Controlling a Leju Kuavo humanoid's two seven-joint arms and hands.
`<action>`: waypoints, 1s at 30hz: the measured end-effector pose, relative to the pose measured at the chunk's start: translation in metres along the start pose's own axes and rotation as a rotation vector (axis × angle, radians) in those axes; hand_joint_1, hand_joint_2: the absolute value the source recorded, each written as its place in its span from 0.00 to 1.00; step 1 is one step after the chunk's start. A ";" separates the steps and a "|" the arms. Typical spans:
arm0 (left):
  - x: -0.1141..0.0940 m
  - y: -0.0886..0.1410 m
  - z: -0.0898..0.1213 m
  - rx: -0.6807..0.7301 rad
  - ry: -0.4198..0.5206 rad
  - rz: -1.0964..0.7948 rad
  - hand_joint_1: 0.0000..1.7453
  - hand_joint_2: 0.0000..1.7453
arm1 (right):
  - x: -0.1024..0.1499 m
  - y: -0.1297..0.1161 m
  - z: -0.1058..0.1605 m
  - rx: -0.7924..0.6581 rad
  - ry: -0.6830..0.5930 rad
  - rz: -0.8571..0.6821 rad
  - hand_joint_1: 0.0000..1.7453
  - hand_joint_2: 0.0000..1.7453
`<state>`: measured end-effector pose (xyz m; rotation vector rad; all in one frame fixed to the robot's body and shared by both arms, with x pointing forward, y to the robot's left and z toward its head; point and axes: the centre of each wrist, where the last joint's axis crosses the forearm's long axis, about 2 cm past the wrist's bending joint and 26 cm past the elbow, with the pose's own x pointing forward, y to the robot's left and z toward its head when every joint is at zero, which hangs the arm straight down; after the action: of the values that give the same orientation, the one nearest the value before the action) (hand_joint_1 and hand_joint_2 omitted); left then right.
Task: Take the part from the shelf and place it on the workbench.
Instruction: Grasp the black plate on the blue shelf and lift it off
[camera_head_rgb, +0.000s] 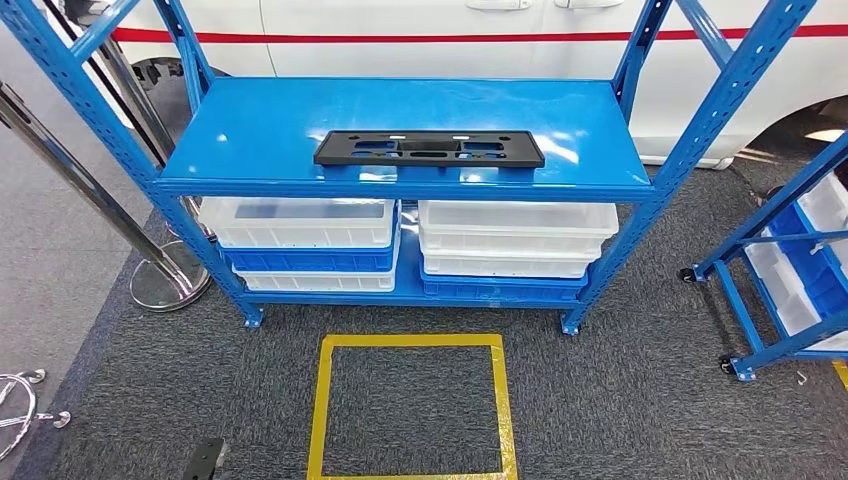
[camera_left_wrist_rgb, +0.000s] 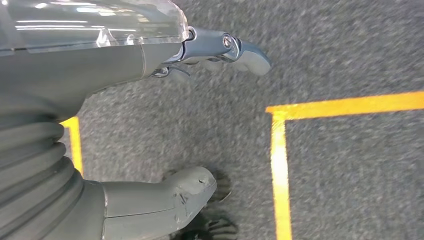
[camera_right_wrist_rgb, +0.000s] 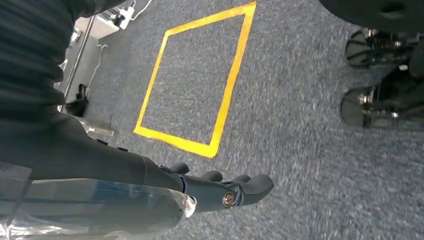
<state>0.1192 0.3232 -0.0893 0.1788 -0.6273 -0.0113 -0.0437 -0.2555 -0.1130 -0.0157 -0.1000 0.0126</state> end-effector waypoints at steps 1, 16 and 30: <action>-0.003 -0.001 0.001 -0.003 0.007 -0.001 0.00 1.00 | 0.005 0.001 -0.001 -0.001 -0.013 0.000 0.00 1.00; -0.049 -0.023 0.020 -0.090 0.086 0.013 0.00 0.00 | 0.068 0.003 -0.006 -0.044 -0.247 0.002 0.00 0.00; -0.058 -0.062 0.032 -0.175 0.100 0.106 0.00 0.00 | 0.266 0.036 0.032 0.075 -0.972 -0.078 0.00 0.00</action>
<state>0.0561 0.2612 -0.1088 -0.0230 -0.5321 0.0446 0.2173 -0.2152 -0.0549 0.0712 -1.0723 -0.0556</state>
